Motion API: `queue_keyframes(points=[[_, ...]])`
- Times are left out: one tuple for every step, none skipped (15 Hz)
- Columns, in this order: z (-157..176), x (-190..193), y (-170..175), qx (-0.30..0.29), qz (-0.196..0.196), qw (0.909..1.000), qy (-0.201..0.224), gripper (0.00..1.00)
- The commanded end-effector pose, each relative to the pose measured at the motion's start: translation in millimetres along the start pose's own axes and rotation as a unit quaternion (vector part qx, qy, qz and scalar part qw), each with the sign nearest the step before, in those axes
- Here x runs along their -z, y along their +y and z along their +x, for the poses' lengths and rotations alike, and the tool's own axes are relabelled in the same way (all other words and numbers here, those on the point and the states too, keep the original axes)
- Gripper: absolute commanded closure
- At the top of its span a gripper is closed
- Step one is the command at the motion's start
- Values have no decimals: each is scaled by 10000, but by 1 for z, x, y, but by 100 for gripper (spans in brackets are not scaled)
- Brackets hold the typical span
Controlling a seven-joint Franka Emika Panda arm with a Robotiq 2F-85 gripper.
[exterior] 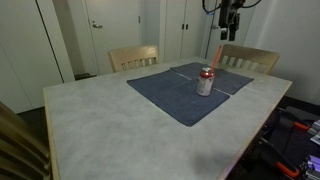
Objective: Take the straw from the can and put it on the table
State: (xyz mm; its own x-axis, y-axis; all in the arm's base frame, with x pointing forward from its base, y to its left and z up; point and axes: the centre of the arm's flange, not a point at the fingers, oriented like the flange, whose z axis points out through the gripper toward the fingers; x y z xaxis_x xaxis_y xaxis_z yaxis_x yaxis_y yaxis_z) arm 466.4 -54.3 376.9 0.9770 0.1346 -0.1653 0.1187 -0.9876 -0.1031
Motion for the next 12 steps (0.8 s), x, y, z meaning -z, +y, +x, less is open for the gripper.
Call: queue_keyframes(points=[[6,-10,-2,-79,179,9994,-289,0],[7,-13,-4,-84,180,9994,-285,0],[11,-15,-6,-95,189,9994,-272,0],[13,-17,-7,-107,193,9994,-282,0],[16,-20,-9,-125,191,9993,-292,0],[18,-22,-9,-147,189,9992,-308,0],[20,-24,-10,-157,197,9992,-314,0],[22,-25,-10,-177,201,9992,-313,0],[25,-26,-9,-201,186,9992,-302,0],[27,-27,-9,-209,179,9992,-295,0],[28,-28,-10,-228,162,9992,-283,0],[29,-28,-10,-238,157,9992,-276,0]])
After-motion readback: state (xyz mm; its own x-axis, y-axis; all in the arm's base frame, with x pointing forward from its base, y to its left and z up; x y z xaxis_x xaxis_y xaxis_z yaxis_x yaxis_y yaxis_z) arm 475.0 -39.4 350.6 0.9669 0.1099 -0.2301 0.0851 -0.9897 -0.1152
